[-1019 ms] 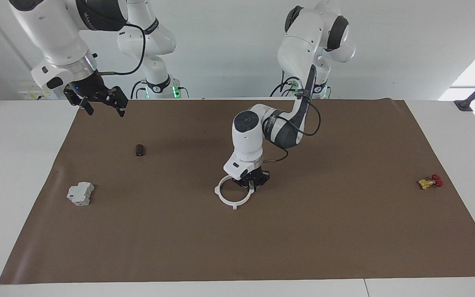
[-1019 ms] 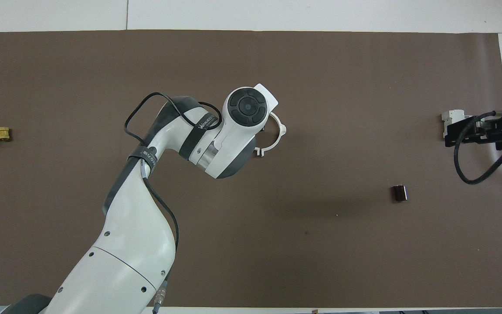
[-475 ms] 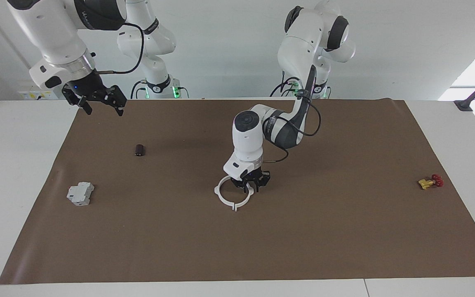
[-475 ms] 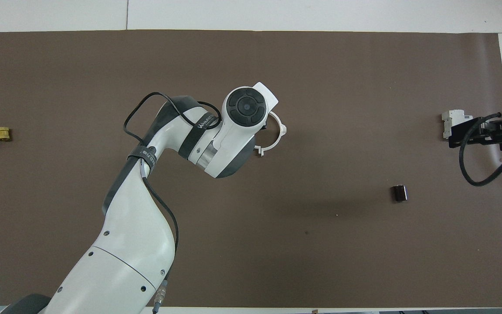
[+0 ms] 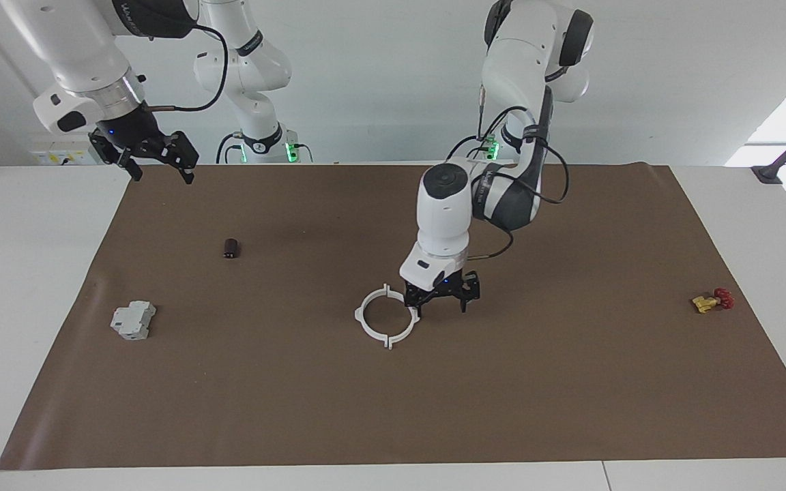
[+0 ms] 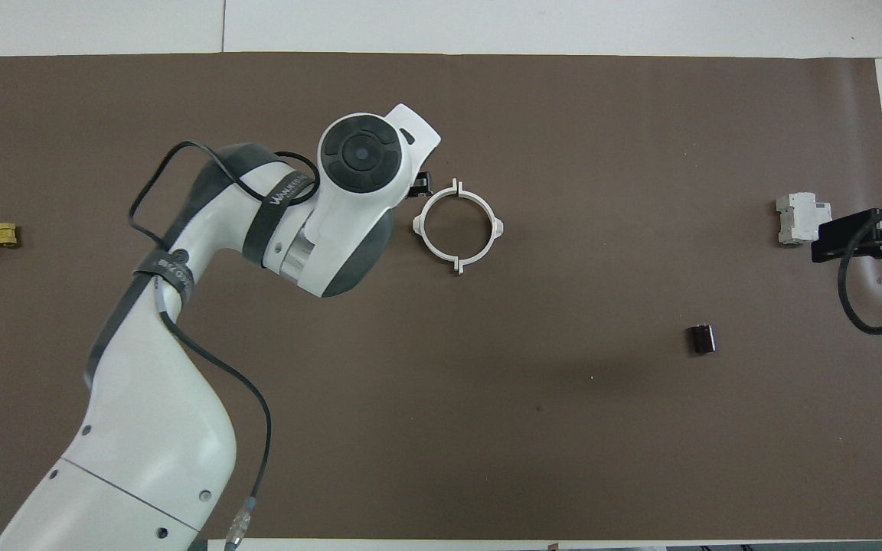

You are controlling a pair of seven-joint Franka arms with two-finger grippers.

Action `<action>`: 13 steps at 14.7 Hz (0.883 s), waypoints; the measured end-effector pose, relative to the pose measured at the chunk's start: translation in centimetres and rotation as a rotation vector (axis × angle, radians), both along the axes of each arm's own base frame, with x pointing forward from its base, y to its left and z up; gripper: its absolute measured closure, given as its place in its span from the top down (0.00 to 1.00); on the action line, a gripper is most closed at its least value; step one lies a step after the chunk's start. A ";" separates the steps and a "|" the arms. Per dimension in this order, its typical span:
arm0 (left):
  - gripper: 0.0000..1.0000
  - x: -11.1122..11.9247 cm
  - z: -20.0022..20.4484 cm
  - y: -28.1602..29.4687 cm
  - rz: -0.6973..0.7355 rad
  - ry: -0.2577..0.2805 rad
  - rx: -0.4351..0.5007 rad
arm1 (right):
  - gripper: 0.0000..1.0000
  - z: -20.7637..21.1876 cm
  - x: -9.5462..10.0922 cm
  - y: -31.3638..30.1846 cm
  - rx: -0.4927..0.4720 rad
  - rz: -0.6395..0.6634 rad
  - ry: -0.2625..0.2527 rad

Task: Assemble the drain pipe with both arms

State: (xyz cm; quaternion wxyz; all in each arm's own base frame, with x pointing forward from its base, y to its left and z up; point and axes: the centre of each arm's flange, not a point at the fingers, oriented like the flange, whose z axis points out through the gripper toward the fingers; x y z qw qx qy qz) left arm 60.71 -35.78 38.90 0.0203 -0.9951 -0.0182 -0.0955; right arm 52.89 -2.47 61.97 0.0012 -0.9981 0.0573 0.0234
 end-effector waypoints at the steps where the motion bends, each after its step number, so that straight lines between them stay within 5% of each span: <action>1: 1.00 0.4 1.3 2.9 0.031 -0.002 -0.005 | 1.00 0.0 0.0 -0.3 0.000 -0.006 0.000; 7: 1.00 1.6 8.0 16.8 0.153 -0.032 -0.054 | 1.00 -0.1 0.0 -1.3 0.002 -0.022 0.002; 13: 1.00 0.4 13.2 28.2 0.077 0.065 -0.057 | 1.00 -0.9 0.3 -1.1 0.001 -0.019 0.016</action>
